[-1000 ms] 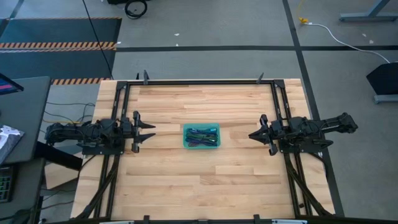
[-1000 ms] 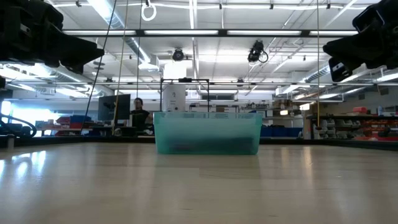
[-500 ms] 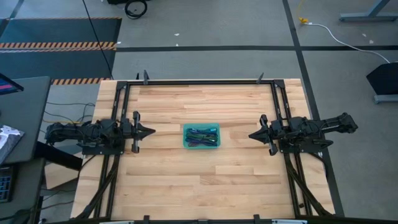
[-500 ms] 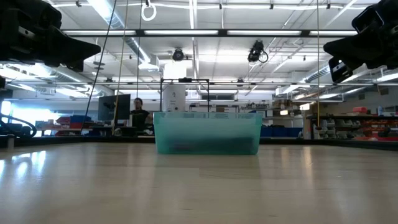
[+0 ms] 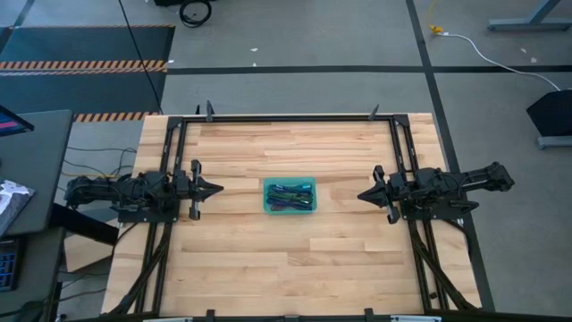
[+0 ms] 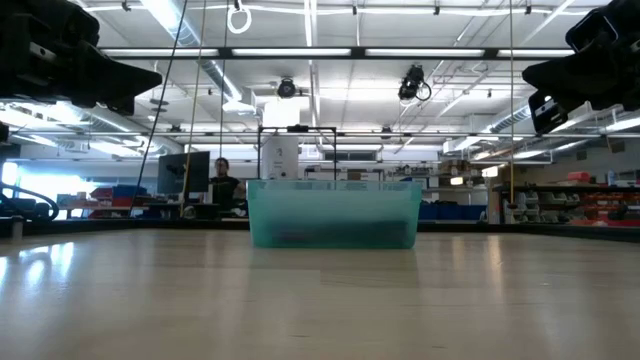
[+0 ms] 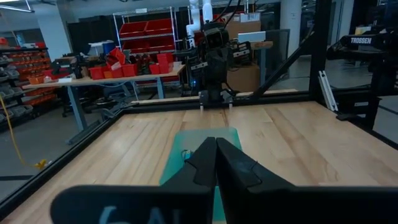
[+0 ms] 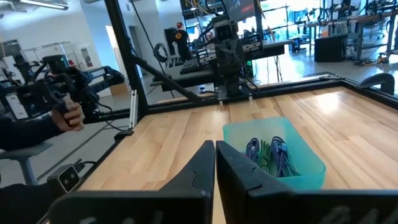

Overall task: Pick and place USB-C Cables
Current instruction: Return to Home Position

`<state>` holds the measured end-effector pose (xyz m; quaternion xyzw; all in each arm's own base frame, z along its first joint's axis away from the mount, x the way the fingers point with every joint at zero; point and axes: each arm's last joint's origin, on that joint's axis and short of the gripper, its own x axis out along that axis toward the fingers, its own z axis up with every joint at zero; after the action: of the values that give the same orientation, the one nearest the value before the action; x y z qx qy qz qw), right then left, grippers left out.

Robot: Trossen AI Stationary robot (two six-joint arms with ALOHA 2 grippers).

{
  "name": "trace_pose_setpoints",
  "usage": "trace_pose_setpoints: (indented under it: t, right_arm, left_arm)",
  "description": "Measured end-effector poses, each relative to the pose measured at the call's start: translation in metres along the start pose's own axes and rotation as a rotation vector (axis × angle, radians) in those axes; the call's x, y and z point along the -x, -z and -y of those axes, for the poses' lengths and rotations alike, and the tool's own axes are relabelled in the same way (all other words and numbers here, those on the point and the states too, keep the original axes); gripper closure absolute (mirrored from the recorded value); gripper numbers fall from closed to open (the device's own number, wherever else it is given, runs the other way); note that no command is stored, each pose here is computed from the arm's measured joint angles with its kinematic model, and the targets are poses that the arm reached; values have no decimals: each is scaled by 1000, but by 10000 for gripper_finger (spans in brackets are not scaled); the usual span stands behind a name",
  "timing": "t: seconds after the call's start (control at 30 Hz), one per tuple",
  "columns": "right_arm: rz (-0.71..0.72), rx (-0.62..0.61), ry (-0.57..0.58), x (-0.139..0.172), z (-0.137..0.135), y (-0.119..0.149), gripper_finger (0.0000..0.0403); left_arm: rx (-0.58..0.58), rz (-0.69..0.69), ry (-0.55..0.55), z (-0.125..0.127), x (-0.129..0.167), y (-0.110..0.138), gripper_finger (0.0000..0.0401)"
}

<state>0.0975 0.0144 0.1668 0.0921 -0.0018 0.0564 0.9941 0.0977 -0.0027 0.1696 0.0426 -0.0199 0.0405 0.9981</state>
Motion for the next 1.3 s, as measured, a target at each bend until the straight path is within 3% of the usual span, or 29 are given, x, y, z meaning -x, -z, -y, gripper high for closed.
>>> trace_pose_setpoints:
  t: [0.3,1.3]
  right_arm:
    - [17,3,64,0,2,-1,383]
    - [17,2,61,0,2,-1,380]
  left_arm:
    - [0,0,0,0,0,0,383]
    - [1,-1,0,0,0,0,378]
